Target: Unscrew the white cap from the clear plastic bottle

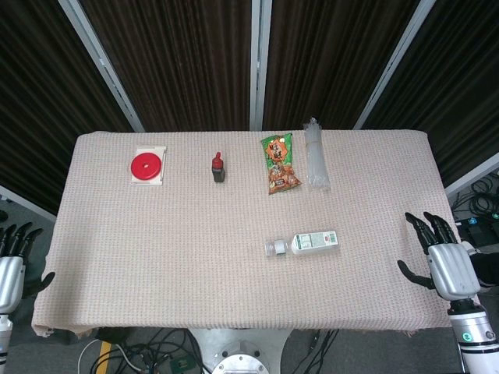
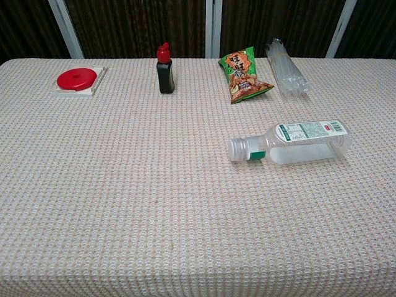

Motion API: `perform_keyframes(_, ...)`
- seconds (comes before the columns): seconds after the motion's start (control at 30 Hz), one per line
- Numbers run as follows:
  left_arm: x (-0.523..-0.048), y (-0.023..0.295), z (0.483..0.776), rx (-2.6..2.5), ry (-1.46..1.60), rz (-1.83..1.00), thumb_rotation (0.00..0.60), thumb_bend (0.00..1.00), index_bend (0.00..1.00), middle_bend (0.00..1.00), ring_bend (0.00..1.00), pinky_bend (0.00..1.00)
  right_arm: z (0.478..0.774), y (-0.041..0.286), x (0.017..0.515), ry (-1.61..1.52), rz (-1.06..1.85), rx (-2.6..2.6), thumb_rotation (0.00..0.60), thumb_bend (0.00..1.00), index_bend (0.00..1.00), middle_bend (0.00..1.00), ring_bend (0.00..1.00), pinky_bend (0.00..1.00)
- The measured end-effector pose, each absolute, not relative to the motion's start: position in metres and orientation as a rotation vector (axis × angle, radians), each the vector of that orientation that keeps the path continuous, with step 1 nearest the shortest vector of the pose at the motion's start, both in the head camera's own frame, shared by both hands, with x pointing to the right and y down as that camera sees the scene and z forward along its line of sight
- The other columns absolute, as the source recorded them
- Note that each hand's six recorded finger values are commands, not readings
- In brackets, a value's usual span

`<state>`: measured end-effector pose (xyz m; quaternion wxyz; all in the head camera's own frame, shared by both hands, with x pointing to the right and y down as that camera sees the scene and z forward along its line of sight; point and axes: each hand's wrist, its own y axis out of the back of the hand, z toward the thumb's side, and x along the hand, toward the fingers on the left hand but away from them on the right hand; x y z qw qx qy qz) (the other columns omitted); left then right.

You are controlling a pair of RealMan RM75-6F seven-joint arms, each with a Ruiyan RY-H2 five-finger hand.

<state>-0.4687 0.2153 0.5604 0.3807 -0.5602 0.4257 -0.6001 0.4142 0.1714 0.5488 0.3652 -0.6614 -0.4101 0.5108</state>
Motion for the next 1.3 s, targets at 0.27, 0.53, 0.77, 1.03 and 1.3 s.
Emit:
perform_keyframes(0.27,-0.469,0.218,0.558,-1.427,1.086,-1.530,0.600,0.16,0.17,0.10,0.03,0.02,0.551,0.173,0.410,-1.040,1.306,-1.742,0.600,0.20,0.00,0.16,0.00,0.06)
perform_keyframes(0.53,-0.467,0.219,0.555,-1.436,1.088,-1.522,0.600,0.16,0.17,0.10,0.03,0.02,0.571,0.168,0.387,-0.903,1.322,-1.869,0.600,0.06,0.00,0.10,0.00,0.04)
perform_keyframes(0.77,-0.470,0.221,0.555,-1.436,1.093,-1.541,0.600,0.16,0.17,0.10,0.03,0.02,0.615,0.147,0.346,-0.642,1.359,-1.987,0.600,0.03,0.00,0.07,0.00,0.02)
perform_keyframes(1.03,-0.472,0.220,0.556,-1.439,1.095,-1.548,0.600,0.16,0.17,0.10,0.03,0.02,0.671,0.118,0.301,-0.426,1.358,-2.005,0.600,0.09,0.00,0.12,0.00,0.02)
perform_keyframes(1.3,-0.472,0.221,0.555,-1.451,1.096,-1.552,0.600,0.16,0.17,0.10,0.03,0.02,0.694,0.118,0.282,-0.371,1.337,-2.013,0.600,0.11,0.05,0.17,0.00,0.04)
